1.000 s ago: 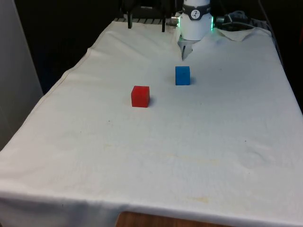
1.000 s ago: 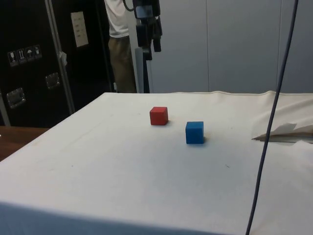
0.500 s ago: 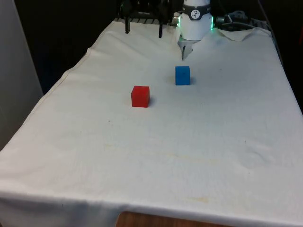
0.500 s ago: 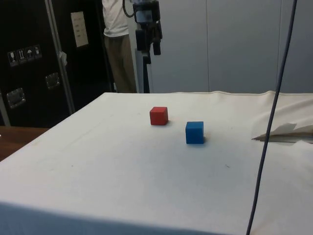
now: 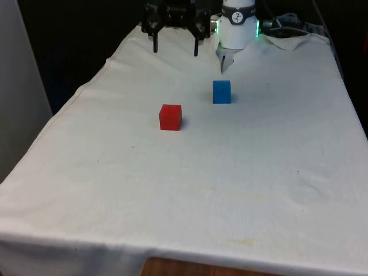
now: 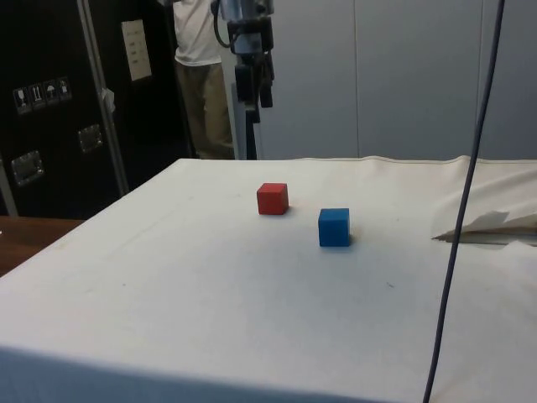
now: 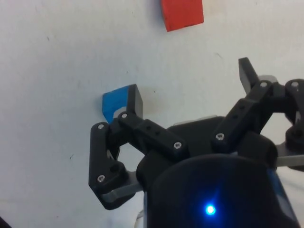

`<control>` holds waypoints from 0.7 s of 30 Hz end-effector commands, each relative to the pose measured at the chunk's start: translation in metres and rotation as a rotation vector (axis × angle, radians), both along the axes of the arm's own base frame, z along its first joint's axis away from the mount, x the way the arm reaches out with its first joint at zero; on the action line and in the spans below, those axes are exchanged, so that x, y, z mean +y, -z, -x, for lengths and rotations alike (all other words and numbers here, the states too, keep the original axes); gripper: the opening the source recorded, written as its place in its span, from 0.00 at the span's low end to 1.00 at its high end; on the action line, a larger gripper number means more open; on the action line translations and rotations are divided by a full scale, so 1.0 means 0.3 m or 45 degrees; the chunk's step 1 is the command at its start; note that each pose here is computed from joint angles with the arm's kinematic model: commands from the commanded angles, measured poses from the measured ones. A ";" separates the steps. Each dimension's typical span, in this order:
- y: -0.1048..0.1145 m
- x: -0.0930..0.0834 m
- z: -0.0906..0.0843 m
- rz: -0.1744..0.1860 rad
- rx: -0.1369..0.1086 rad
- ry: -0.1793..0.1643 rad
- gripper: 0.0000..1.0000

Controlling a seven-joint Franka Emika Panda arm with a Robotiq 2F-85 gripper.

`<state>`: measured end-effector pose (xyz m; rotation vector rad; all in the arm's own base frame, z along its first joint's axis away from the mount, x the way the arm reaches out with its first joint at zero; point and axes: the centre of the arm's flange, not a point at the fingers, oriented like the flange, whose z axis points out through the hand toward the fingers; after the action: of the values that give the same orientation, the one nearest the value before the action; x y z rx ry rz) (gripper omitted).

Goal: Stack the two cubes.

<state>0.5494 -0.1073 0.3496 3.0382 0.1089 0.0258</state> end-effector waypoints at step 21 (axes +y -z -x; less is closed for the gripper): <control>0.125 -0.101 0.006 -0.035 0.014 0.004 1.00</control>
<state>0.5479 -0.1350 0.3157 3.0592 0.1077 0.0050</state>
